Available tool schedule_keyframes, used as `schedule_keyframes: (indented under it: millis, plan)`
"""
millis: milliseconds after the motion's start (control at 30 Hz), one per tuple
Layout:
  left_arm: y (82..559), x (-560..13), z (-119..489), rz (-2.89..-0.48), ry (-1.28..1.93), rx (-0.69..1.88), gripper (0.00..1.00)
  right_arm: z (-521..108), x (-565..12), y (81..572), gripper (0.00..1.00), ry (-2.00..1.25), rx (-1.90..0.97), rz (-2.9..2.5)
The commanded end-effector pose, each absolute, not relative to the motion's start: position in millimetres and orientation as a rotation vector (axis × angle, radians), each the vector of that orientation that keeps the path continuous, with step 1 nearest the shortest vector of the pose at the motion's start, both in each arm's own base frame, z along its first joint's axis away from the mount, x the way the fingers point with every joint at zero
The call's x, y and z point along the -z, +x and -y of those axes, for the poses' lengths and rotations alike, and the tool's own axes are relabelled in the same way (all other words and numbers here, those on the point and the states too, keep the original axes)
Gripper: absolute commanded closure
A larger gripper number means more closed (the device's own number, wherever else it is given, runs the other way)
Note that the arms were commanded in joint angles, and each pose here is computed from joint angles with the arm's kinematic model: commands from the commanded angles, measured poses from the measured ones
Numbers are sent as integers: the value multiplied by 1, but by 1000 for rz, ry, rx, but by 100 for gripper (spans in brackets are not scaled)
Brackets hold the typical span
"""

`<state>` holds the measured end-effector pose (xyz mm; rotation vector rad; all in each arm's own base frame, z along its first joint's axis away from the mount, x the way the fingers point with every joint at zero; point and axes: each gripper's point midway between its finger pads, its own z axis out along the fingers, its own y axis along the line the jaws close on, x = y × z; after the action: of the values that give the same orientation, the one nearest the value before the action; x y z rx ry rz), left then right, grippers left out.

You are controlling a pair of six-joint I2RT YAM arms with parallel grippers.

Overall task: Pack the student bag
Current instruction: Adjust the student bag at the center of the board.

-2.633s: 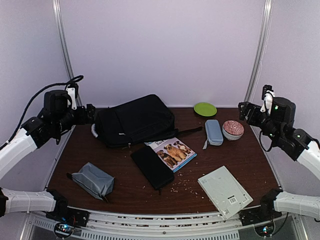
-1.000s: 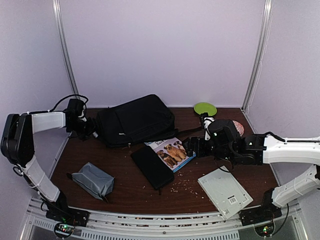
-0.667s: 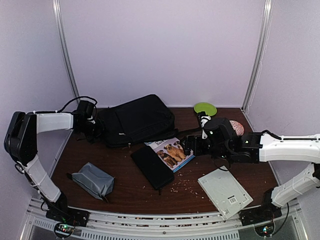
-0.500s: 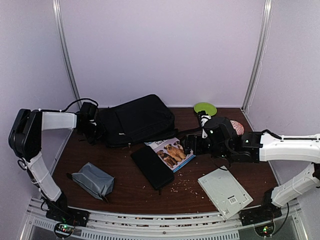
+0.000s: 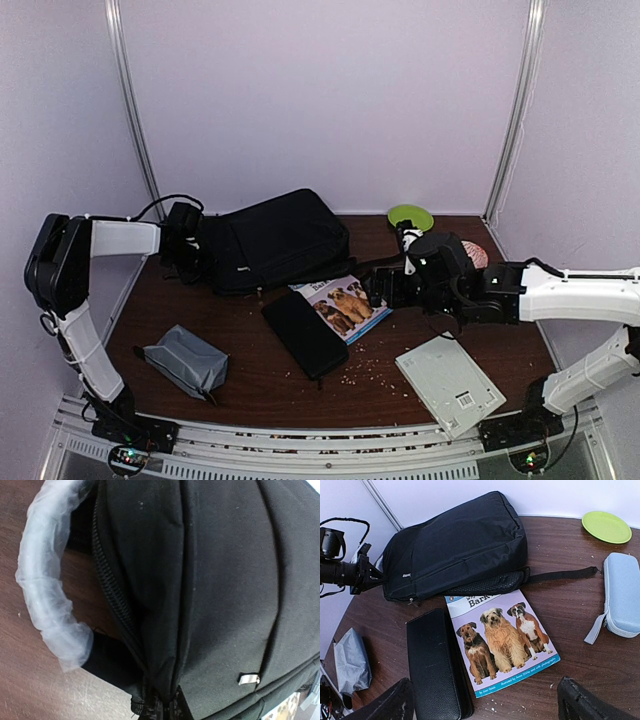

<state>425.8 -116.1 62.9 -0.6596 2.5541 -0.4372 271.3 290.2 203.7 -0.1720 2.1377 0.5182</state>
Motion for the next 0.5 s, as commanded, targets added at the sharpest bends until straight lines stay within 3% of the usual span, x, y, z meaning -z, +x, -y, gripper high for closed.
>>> schedule_keyframes:
  millis: [0,467]
  plan:
    - [431,-110,127,-2460,-579,515,100,-295,-224,282,1,-89,-573,-2106]
    - [415,-190,197,-2324,-352,836,100,-319,-202,347,4,286,-833,-2138]
